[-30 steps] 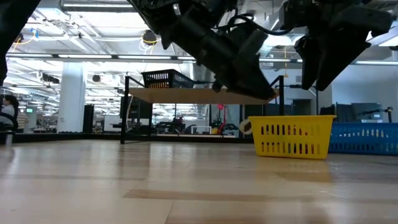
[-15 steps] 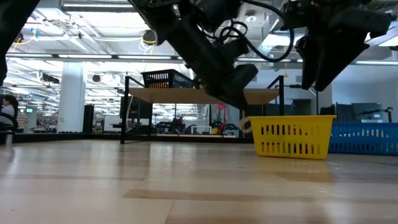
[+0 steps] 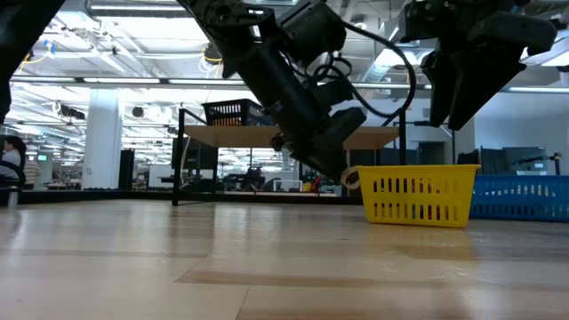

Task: Pick & Place Office Desk Supplies
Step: Adjust the light brown rubber band in the yellow bin

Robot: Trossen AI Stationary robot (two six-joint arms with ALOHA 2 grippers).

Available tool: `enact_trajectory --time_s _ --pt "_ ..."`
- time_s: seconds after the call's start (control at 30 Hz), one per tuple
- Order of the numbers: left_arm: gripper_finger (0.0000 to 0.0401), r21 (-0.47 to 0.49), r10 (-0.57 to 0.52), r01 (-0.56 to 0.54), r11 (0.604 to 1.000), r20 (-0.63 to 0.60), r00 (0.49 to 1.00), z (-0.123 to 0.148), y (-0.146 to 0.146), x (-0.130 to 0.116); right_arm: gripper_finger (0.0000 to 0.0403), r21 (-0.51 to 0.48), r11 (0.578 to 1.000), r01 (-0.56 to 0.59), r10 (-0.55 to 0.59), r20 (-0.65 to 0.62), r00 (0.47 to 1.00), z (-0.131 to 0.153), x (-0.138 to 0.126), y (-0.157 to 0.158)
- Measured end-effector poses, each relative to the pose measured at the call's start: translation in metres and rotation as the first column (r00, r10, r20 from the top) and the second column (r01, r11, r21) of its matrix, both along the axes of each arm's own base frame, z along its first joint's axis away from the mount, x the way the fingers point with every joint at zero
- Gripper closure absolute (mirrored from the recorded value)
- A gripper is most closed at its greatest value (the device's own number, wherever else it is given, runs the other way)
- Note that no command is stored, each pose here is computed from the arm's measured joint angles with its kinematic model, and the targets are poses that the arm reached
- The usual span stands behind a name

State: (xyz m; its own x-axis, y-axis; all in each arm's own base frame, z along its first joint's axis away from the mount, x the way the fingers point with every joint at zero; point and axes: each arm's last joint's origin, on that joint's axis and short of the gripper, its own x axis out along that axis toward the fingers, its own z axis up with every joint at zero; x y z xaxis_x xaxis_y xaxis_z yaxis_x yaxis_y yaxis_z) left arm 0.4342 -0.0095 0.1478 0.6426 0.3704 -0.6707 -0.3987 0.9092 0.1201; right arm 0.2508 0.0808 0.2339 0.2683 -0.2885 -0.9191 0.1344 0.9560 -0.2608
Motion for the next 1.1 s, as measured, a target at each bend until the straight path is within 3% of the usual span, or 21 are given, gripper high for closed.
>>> enact_trajectory --time_s 0.37,0.77,1.03,1.1 --pt "0.0313 -0.102 -0.111 0.115 0.988 0.047 0.993 0.001 -0.010 0.004 0.0117 0.000 1.000 -0.001 0.001 0.000 1.000 0.000 0.000 0.000" --pt "0.0313 -0.097 -0.153 0.166 0.981 0.130 0.980 0.007 -0.023 0.009 0.0117 -0.002 1.000 -0.010 0.010 0.000 1.000 0.000 0.000 0.000" --pt "0.0313 -0.110 -0.220 0.250 0.962 0.233 0.947 0.028 -0.028 0.011 0.0117 -0.018 1.000 -0.007 0.007 0.015 1.000 0.000 0.001 0.000" --pt "0.0314 -0.088 -0.194 0.218 0.972 0.218 0.956 0.027 -0.028 0.010 0.0117 -0.019 1.000 -0.007 0.007 0.016 1.000 0.000 0.001 0.000"
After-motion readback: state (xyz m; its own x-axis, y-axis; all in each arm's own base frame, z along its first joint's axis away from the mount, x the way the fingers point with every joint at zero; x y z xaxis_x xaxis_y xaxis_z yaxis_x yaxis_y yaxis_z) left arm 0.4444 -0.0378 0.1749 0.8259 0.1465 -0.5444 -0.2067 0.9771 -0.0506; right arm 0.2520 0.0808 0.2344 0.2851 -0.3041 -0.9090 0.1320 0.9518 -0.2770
